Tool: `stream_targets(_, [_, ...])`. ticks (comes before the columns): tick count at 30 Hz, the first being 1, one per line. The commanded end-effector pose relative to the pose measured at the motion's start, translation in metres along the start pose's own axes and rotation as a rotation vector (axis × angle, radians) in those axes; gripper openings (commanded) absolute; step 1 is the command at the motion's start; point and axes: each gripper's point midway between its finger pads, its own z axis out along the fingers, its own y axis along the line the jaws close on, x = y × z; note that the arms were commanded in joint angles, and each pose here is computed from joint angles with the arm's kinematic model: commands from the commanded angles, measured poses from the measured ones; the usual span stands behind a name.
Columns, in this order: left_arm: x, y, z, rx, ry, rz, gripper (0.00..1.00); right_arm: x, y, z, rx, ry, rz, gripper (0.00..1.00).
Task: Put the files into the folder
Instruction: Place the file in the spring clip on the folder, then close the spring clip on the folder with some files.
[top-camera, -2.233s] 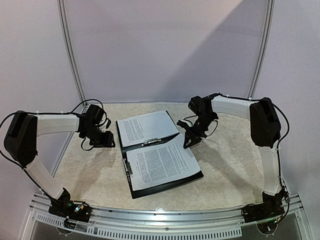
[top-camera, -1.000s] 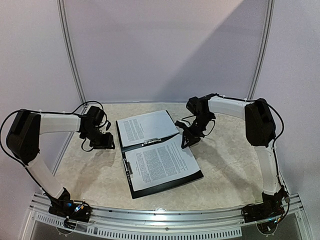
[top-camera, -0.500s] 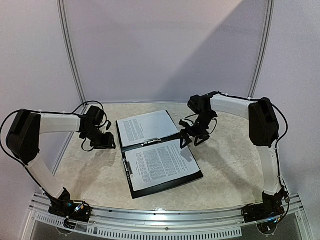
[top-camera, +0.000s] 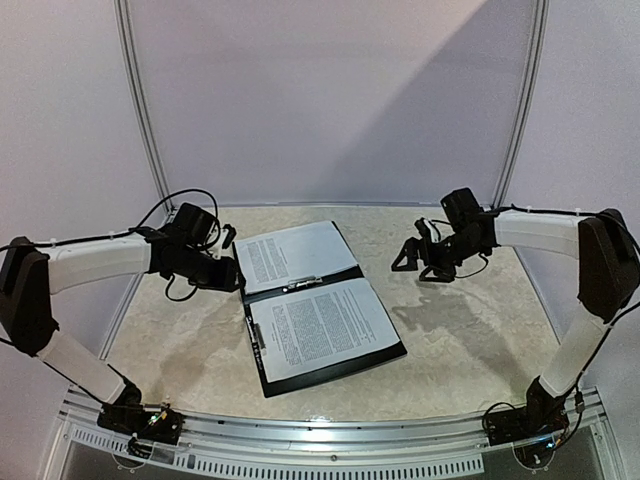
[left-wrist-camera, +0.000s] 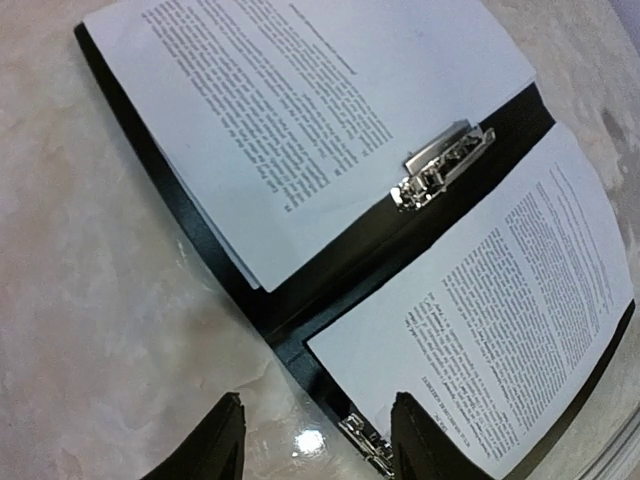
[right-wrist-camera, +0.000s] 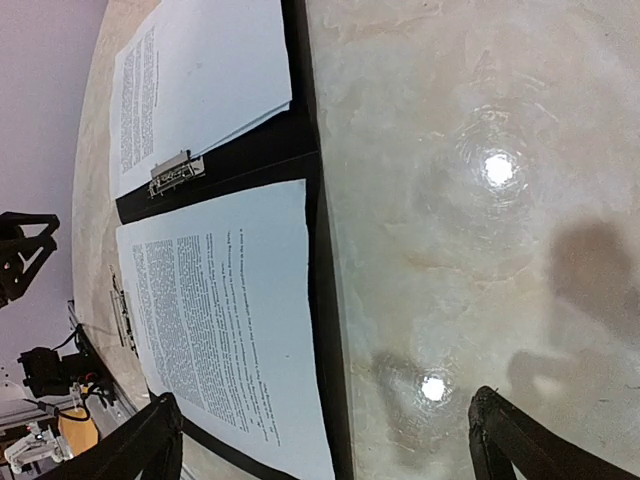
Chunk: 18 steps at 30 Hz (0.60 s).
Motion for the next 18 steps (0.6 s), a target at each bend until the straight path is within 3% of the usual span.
stream_targets(1, [0.007, -0.021, -0.006, 0.044, -0.001, 0.052, 0.51, -0.006, 0.081, 0.01, -0.225, -0.035, -0.099, 0.99])
stream_targets(4, [0.013, -0.017, -0.003, 0.028, 0.008, 0.04, 0.53, 0.005, 0.104, 0.018, -0.245, -0.013, -0.194, 0.99])
stream_targets(11, [0.04, -0.016, 0.022, 0.061, 0.08, -0.044, 0.54, 0.034, 0.13, 0.023, -0.438, 0.027, -0.191, 0.99])
stream_targets(18, [0.049, -0.029, 0.03, 0.156, 0.079, -0.085, 0.54, 0.047, 0.131, 0.025, -0.412, 0.059, -0.225, 0.99])
